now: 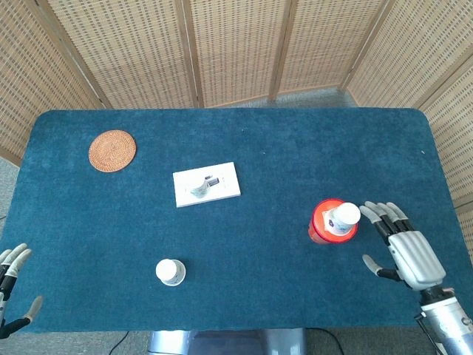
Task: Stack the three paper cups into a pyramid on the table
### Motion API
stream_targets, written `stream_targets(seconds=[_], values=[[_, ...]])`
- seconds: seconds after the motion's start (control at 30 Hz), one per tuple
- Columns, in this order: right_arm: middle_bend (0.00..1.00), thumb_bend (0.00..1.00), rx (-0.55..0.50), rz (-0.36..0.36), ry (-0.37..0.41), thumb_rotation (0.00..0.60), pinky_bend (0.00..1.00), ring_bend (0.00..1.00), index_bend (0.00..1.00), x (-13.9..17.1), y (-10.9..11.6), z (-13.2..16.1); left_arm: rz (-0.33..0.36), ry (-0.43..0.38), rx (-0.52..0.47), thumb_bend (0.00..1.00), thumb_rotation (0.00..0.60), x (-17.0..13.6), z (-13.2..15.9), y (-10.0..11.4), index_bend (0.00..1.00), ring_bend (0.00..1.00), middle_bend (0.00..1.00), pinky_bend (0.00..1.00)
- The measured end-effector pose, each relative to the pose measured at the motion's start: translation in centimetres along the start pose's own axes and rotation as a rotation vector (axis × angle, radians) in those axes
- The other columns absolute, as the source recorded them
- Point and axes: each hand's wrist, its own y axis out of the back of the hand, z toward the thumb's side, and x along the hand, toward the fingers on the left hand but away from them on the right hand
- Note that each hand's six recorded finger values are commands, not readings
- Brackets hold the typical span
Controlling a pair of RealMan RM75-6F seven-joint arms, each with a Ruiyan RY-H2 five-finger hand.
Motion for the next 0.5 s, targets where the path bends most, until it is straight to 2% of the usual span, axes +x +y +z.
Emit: stream_targets(seconds=[0.5], values=[[0.05, 0.36, 0.057, 0.142, 0.027, 0.600, 0.05, 0.00, 0.00, -5.5, -1.1, 2.2, -0.027, 0.030, -0.004, 0.41, 0.600, 1.1, -0.9, -1.0, 0.01, 0.00, 0.08, 0.00]])
